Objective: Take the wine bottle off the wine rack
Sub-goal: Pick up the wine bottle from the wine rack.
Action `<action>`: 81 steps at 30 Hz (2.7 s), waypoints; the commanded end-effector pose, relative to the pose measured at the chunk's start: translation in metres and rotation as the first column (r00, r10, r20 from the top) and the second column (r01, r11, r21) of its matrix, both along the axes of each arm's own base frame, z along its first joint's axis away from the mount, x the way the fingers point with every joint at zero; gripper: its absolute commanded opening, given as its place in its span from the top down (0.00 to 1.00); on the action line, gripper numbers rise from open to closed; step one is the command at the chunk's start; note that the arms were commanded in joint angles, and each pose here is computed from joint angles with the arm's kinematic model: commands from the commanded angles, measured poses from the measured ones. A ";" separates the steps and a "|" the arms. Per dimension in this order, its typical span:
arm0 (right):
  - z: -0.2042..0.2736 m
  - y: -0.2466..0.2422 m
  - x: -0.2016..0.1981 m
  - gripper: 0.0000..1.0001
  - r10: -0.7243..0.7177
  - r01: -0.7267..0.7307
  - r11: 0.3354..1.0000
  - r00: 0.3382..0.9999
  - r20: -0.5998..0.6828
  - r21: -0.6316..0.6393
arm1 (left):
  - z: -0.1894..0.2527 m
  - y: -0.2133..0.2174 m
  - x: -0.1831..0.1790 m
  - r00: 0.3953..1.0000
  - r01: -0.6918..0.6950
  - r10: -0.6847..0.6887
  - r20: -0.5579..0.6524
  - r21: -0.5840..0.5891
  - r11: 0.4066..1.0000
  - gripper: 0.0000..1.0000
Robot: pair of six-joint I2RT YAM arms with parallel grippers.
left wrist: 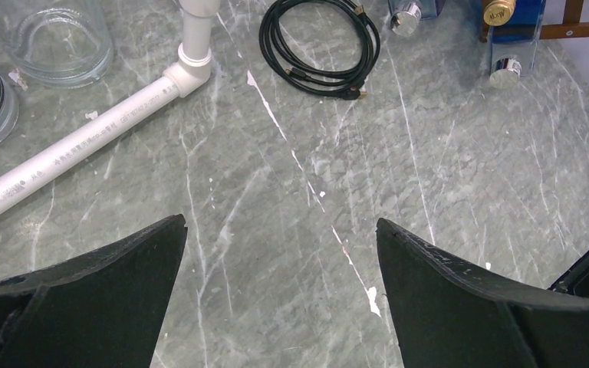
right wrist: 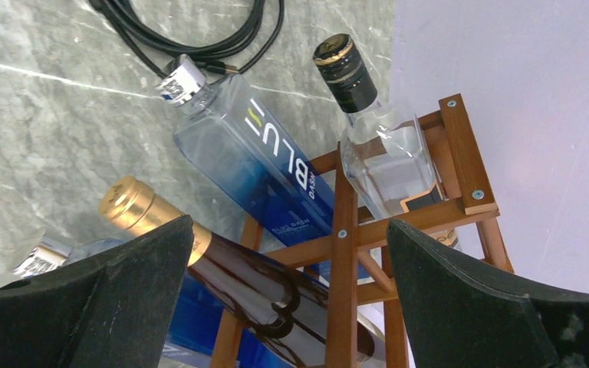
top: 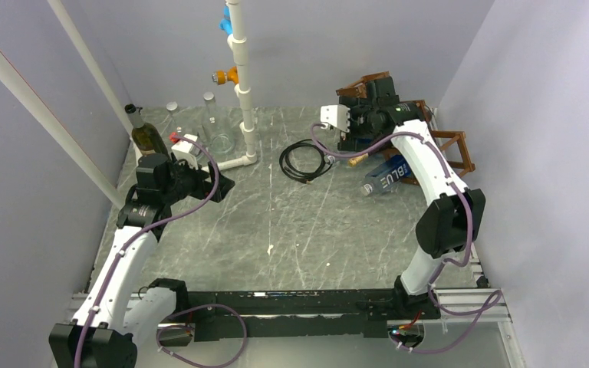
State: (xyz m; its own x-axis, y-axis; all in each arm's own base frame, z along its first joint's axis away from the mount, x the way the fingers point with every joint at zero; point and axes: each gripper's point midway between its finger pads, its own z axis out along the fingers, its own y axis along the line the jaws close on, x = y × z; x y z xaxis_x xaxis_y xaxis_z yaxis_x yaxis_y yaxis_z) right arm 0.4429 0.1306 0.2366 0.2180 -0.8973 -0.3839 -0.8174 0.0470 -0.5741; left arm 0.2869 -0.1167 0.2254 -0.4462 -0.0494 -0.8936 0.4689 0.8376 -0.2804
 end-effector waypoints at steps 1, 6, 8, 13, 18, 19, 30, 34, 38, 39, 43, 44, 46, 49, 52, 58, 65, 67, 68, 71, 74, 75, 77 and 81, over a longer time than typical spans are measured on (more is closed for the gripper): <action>0.018 0.000 0.025 0.00 -0.030 0.031 0.999 0.994 0.109 -0.007 | 0.007 0.000 0.004 0.999 0.009 -0.010 0.030 0.012 1.000 0.00; 0.013 0.000 0.043 0.00 -0.039 0.044 0.999 0.989 0.140 -0.026 | 0.006 0.001 0.004 1.000 0.005 -0.005 0.029 0.017 1.000 0.00; 0.011 0.001 0.051 0.00 -0.038 0.044 0.998 0.987 0.155 -0.035 | 0.006 0.001 0.004 1.000 0.002 -0.003 0.029 0.019 1.000 0.00; 0.007 0.000 0.065 0.00 -0.047 0.057 0.997 0.983 0.175 -0.054 | 0.005 0.002 0.005 1.000 -0.001 0.000 0.029 0.023 1.000 0.01; -0.001 -0.004 0.076 0.00 -0.076 0.091 0.993 0.980 0.186 -0.070 | 0.005 0.001 0.005 1.000 0.002 -0.003 0.026 0.020 1.000 0.00; -0.001 -0.005 0.078 0.00 -0.081 0.096 0.993 0.978 0.190 -0.071 | 0.005 0.001 0.005 1.000 0.002 -0.003 0.026 0.020 1.000 0.01; 0.003 -0.001 0.096 0.00 -0.130 0.138 0.990 0.965 0.229 -0.019 | 0.005 0.001 0.005 1.000 0.002 -0.003 0.026 0.020 1.000 0.01; 0.006 0.000 0.100 0.00 -0.143 0.147 0.989 0.959 0.244 0.000 | 0.003 0.001 0.005 1.000 0.001 -0.001 0.022 0.021 1.000 0.01; 0.005 0.002 0.102 0.00 -0.115 0.120 0.993 0.963 0.243 -0.007 | 0.003 0.002 0.005 1.000 -0.001 0.000 0.020 0.025 1.000 0.00; 0.004 0.004 0.100 0.00 -0.093 0.100 0.995 0.968 0.232 -0.016 | 0.003 0.002 0.006 1.000 -0.001 0.000 0.020 0.025 1.000 0.01; -0.005 0.011 0.093 0.00 0.019 -0.009 0.999 0.981 0.192 -0.053 | 0.003 0.002 0.005 1.000 -0.001 0.000 0.022 0.025 1.000 0.00; -0.007 0.013 0.091 0.00 0.049 -0.038 0.997 0.982 0.184 -0.063 | 0.004 0.002 0.005 1.000 -0.001 0.000 0.023 0.025 1.000 0.00; -0.014 0.017 0.089 0.01 0.109 -0.099 0.993 0.981 0.158 -0.070 | 0.003 0.002 0.005 1.000 0.000 0.000 0.022 0.025 1.000 0.01; -0.023 0.020 0.085 0.01 0.213 -0.205 0.976 0.970 0.116 -0.078 | 0.004 0.002 0.005 1.000 0.001 -0.001 0.022 0.024 1.000 0.01; -0.025 0.021 0.090 0.01 0.272 -0.265 0.962 0.955 0.117 -0.068 | 0.004 0.002 0.005 1.000 0.000 -0.001 0.025 0.024 1.000 0.00; -0.028 0.026 0.107 0.02 0.294 -0.287 0.955 0.944 0.146 -0.068 | 0.004 0.001 0.005 1.000 0.005 -0.005 0.022 0.022 1.000 0.00; -0.039 0.035 0.122 0.06 0.301 -0.292 0.953 0.940 0.160 -0.078 | 0.003 0.002 0.005 1.000 0.006 -0.006 0.017 0.021 1.000 0.00; -0.041 0.036 0.125 0.08 0.303 -0.293 0.952 0.939 0.161 -0.086 | 0.002 0.001 0.005 1.000 0.009 -0.009 0.014 0.018 1.000 0.00; -0.044 0.037 0.126 0.09 0.306 -0.295 0.951 0.939 0.158 -0.091 | 0.002 0.000 0.005 1.000 0.011 -0.011 0.012 0.017 1.000 0.00; -0.051 0.039 0.128 0.11 0.315 -0.302 0.948 0.937 0.152 -0.102 | 0.001 0.001 0.006 1.000 0.011 -0.011 0.003 0.017 1.000 0.01; -0.058 0.041 0.131 0.14 0.318 -0.304 0.946 0.936 0.148 -0.111 | 0.000 0.001 0.006 1.000 0.011 -0.011 0.001 0.018 1.000 0.00; -0.059 0.041 0.132 0.15 0.318 -0.303 0.946 0.936 0.149 -0.115 | 0.000 0.001 0.006 1.000 0.010 -0.010 0.001 0.018 1.000 0.00; -0.063 0.042 0.135 0.18 0.319 -0.302 0.945 0.936 0.149 -0.126 | -0.001 0.001 0.006 1.000 0.010 -0.010 -0.002 0.018 1.000 0.00; -0.072 0.042 0.140 0.22 0.330 -0.307 0.939 0.933 0.145 -0.157 | -0.002 0.001 0.007 1.000 0.010 -0.010 -0.008 0.018 1.000 0.01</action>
State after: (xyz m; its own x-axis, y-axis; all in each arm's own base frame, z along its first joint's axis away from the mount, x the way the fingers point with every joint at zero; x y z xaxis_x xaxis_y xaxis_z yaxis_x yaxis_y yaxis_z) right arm 0.5686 0.1657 0.1495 0.5063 -0.8239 -0.2547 -0.7303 -0.2525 -0.6348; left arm 0.2902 -0.1147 0.2116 -0.4870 -0.0366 -0.8727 0.4517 0.8446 -0.2875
